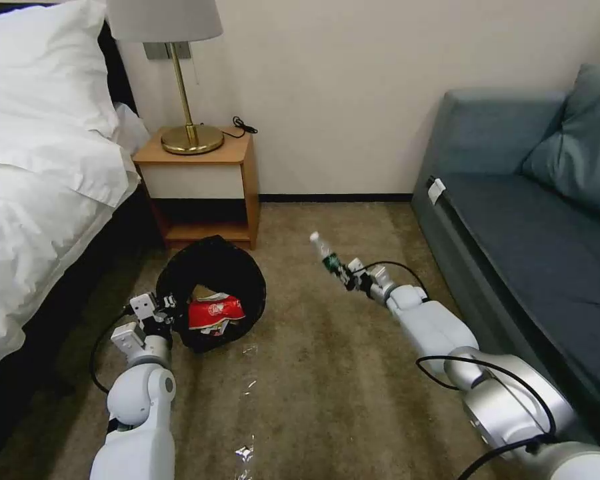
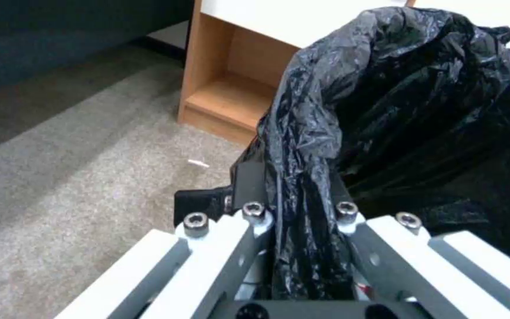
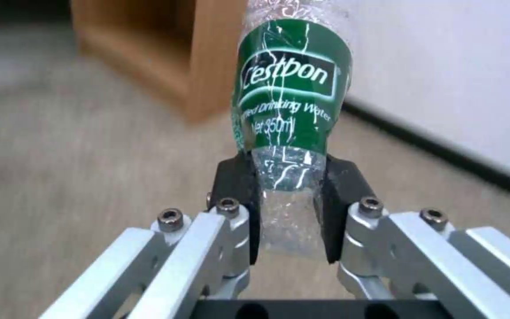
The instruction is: Pick up the trash bin, then pick up the garbage on the floor and place it into the trash bin.
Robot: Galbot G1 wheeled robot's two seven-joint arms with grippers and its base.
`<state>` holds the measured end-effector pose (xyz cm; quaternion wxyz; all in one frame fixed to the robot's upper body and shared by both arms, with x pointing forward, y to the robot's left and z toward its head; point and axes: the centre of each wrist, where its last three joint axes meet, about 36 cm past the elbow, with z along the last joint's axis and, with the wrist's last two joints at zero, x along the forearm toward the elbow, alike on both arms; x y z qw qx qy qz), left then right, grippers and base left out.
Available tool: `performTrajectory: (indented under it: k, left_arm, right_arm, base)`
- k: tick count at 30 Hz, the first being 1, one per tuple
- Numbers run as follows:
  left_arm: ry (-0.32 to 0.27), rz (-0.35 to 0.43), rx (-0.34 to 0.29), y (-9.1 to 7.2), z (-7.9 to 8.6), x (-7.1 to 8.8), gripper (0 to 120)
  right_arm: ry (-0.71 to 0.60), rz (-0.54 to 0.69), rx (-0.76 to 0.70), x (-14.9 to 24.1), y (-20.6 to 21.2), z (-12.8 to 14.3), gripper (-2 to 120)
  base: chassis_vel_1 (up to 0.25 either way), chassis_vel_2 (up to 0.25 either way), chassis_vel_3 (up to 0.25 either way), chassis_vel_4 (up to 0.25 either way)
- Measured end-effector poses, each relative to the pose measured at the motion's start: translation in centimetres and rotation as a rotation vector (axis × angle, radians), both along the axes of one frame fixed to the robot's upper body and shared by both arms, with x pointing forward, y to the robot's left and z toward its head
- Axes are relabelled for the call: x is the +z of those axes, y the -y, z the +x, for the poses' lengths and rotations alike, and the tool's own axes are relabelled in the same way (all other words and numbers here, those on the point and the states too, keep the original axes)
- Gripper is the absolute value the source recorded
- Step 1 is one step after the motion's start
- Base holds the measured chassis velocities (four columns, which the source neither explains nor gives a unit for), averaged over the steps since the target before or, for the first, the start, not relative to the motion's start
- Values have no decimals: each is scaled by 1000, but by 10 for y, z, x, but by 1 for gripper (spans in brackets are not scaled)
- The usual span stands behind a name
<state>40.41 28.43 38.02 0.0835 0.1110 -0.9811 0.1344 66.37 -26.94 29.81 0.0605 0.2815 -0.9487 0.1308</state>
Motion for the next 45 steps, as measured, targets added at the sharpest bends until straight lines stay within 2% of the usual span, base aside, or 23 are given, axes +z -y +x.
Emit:
performTrajectory:
  k: [10,16,19,24,28,30,37,45]
  left_arm:
    - [-19,-3,-9,5,-2,-6,4]
    - [-15,-1,-9,3,1,-5,4]
    - [-15,-2,-9,4,1,-5,4]
    - [-18,-4,-9,3,3,-6,4]
    - [-19,-5,-8,3,3,-7,4]
    - [-21,-7,-11,5,3,-7,4]
    - [-25,0,-17,5,4,-10,4]
    - [-21,-2,-21,8,4,-9,4]
  right_arm:
    - [188,109,3,20,-31,-8,18]
    - [277,188,105,47,-80,-33,18]
    - [289,204,125,52,-89,-38,18]
    - [340,272,228,80,-130,-63,18]
    - [347,283,260,85,-141,-73,18]
    - [357,295,302,91,-153,-87,18]
    - [329,287,381,80,-167,-119,18]
    - [308,270,416,66,-179,-128,18]
  base:
    - [0,0,0,0]
    - [0,0,0,0]
    - [0,0,0,0]
    - [0,0,0,0]
    - [0,0,0,0]
    - [0,0,0,0]
    - [0,0,0,0]
    - [0,0,0,0]
